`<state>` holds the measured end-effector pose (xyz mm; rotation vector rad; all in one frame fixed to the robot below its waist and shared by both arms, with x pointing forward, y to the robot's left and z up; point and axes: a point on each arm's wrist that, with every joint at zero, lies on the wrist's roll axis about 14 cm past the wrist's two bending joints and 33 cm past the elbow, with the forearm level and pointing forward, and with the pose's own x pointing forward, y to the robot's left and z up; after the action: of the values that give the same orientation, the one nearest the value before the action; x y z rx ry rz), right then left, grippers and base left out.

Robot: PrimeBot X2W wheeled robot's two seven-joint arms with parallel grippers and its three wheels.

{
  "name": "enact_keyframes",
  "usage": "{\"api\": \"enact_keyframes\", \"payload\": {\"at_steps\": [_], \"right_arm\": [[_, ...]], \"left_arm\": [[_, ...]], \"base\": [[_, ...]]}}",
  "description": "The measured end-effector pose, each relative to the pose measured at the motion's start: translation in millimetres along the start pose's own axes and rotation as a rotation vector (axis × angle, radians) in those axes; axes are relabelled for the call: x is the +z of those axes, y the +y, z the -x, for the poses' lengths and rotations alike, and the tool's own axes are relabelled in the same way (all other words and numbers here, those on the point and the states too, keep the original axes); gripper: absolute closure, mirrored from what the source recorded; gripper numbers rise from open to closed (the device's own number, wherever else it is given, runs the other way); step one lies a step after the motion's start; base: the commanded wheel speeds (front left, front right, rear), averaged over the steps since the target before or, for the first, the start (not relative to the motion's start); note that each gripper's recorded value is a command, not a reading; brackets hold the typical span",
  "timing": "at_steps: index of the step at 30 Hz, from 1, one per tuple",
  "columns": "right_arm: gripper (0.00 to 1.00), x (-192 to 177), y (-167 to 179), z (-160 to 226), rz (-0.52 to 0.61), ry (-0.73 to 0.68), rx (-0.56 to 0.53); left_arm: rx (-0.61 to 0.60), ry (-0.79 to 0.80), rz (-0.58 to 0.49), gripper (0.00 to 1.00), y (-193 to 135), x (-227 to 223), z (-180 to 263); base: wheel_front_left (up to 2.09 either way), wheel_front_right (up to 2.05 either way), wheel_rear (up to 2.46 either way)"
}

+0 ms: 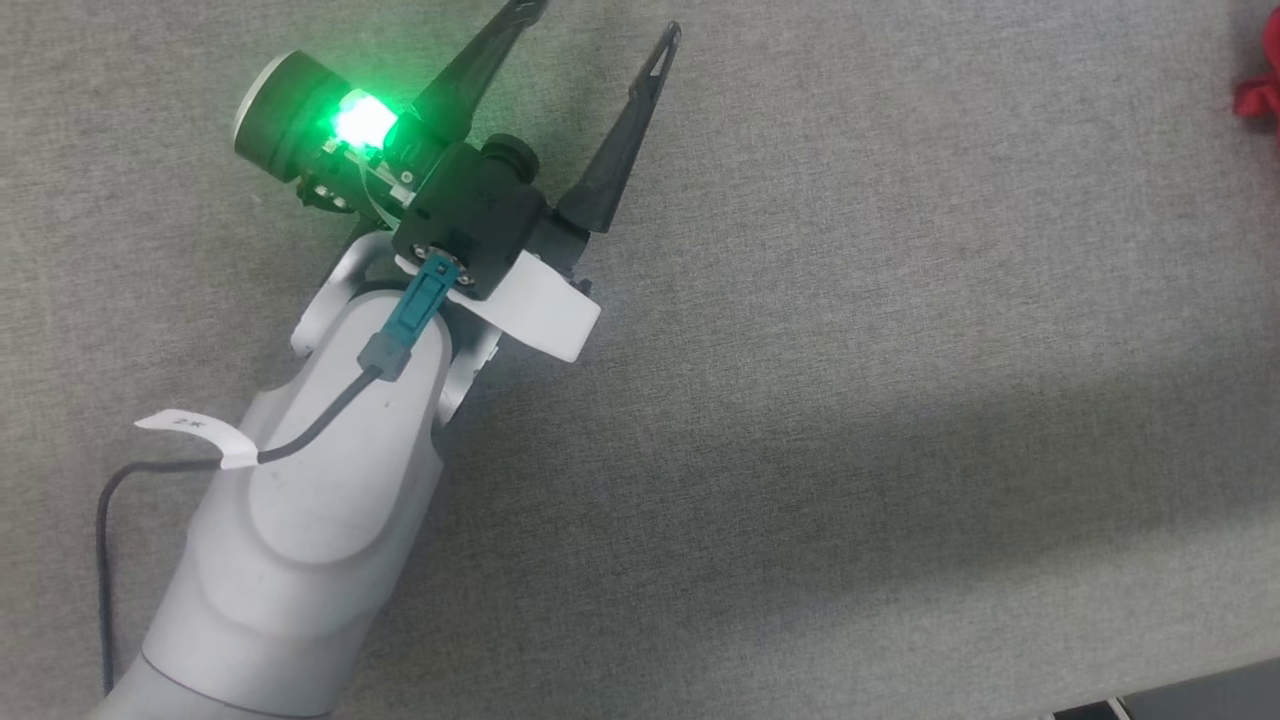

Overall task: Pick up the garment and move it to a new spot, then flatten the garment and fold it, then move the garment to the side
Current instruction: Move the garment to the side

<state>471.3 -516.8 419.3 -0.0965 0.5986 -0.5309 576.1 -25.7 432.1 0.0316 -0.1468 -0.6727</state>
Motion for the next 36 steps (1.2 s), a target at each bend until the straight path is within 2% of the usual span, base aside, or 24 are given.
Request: {"api": "enact_keyframes", "payload": {"at_steps": [1, 2, 3, 10, 15, 24, 30, 36], "right_arm": [[0.8, 1, 0, 0, 0.001, -0.004, -0.001], [0.51, 2, 1, 0, 0.001, -0.007, 0.0], [0.0, 4, 1, 0, 0.003, -0.015, 0.0], [0.0, 26, 2, 7, 0.004, -0.1, 0.015], [0.0, 29, 20, 22, 0.041, -0.159, 0.096], [0.0, 21, 93, 68, 0.092, -0.256, 0.351], [0.0, 31, 143, 104, 0.059, -0.342, 0.503], [0.0, 23, 188, 152, 0.008, -0.405, 0.644]], "left_arm": [[0.004, 0.002, -0.002, 0.0, 0, 0, 0], [0.006, 0.001, 0.0, 0.0, 1, 1, 1], [0.009, -0.005, 0.0, 0.0, 1, 4, 1], [0.058, -0.004, -0.012, 0.0, 12, 19, 12], [0.131, 0.022, 0.014, 0.0, 21, 28, 38], [0.36, 0.104, 0.083, 0.0, 43, 42, 131], [0.483, 0.137, 0.108, 0.0, 49, 51, 190], [0.616, 0.139, 0.126, 0.0, 56, 65, 254]], "base": [[0.0, 0.0, 0.0], [0.0, 0.0, 0.0], [0.0, 0.0, 0.0], [0.0, 0.0, 0.0], [0.0, 0.0, 0.0], [0.0, 0.0, 0.0], [0.0, 0.0, 0.0], [0.0, 0.0, 0.0]]}}
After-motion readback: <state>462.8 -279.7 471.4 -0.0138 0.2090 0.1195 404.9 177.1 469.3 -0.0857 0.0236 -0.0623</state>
